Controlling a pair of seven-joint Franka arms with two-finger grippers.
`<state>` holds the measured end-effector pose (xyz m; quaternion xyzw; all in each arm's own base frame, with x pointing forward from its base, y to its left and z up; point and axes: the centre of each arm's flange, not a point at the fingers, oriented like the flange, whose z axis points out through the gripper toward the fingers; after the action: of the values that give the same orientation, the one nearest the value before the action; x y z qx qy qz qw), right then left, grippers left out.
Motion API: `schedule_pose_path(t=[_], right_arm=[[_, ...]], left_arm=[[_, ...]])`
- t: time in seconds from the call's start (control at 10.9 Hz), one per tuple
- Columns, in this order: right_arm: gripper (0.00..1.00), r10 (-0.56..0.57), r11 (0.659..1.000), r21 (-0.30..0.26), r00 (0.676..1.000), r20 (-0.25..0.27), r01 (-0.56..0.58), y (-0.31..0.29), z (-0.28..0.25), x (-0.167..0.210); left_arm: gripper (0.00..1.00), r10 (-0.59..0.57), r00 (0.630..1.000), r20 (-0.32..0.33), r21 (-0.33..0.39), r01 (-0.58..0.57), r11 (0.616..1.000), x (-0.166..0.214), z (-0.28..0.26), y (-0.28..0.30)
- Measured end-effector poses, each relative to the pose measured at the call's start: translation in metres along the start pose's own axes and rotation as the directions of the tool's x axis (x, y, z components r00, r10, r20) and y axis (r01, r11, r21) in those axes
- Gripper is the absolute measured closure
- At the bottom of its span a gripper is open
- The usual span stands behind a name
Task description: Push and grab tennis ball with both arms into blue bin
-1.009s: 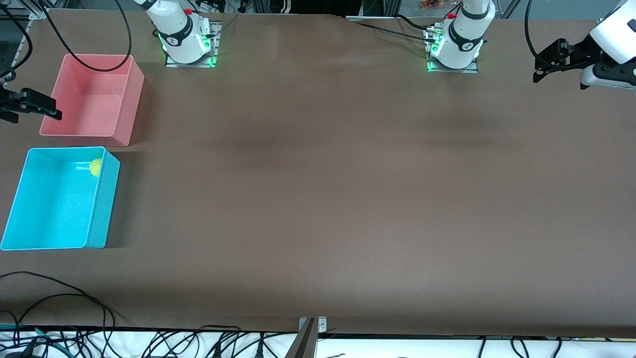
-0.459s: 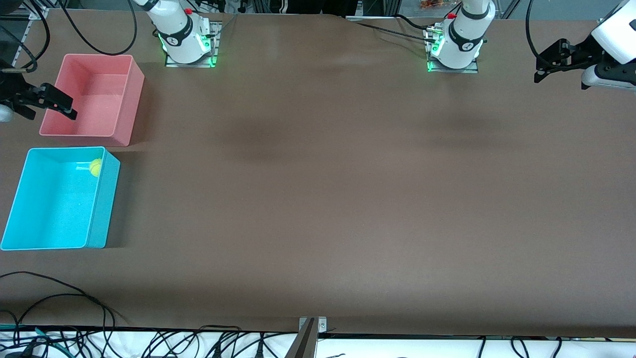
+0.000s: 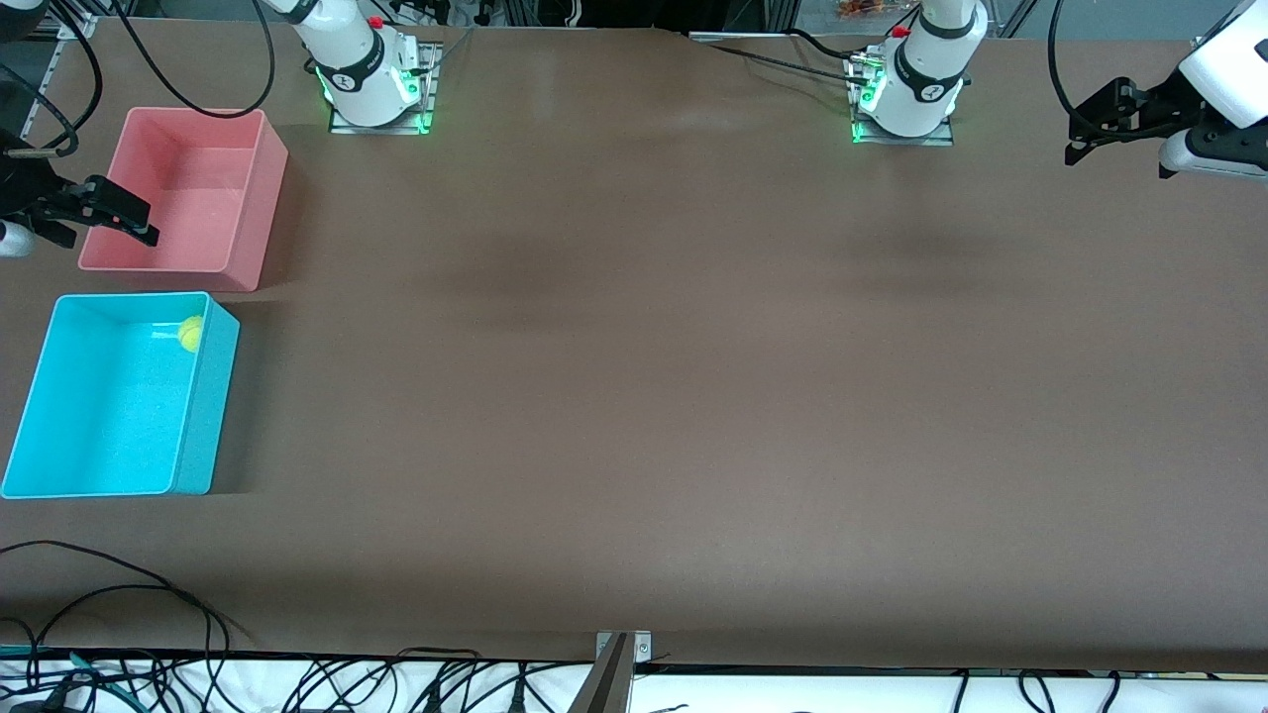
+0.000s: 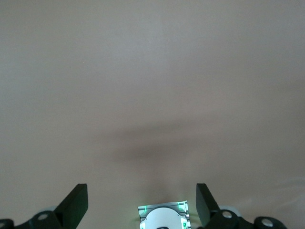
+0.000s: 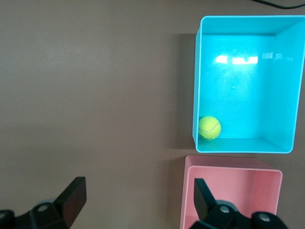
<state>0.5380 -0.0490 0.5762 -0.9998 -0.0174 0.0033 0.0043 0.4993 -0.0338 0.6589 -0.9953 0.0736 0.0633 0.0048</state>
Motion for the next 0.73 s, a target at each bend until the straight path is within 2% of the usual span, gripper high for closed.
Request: schedule_pose_path(t=[0.28,0.73], right_arm=[[0.00,-0.006,1.000,-0.001,1.000,0.024,0.006,-0.0027,0.0015,0.0062],[0.00,-0.005,1.000,-0.002,1.000,0.021,0.005,-0.0019,-0.0024,0.0068]], left_arm=[[0.00,0.004,1.000,0.003,0.000,-0.004,1.000,0.0012,0.0012,0.0019],[0.00,0.007,1.000,0.003,0.000,-0.007,1.000,0.0014,0.0013,0.0030]])
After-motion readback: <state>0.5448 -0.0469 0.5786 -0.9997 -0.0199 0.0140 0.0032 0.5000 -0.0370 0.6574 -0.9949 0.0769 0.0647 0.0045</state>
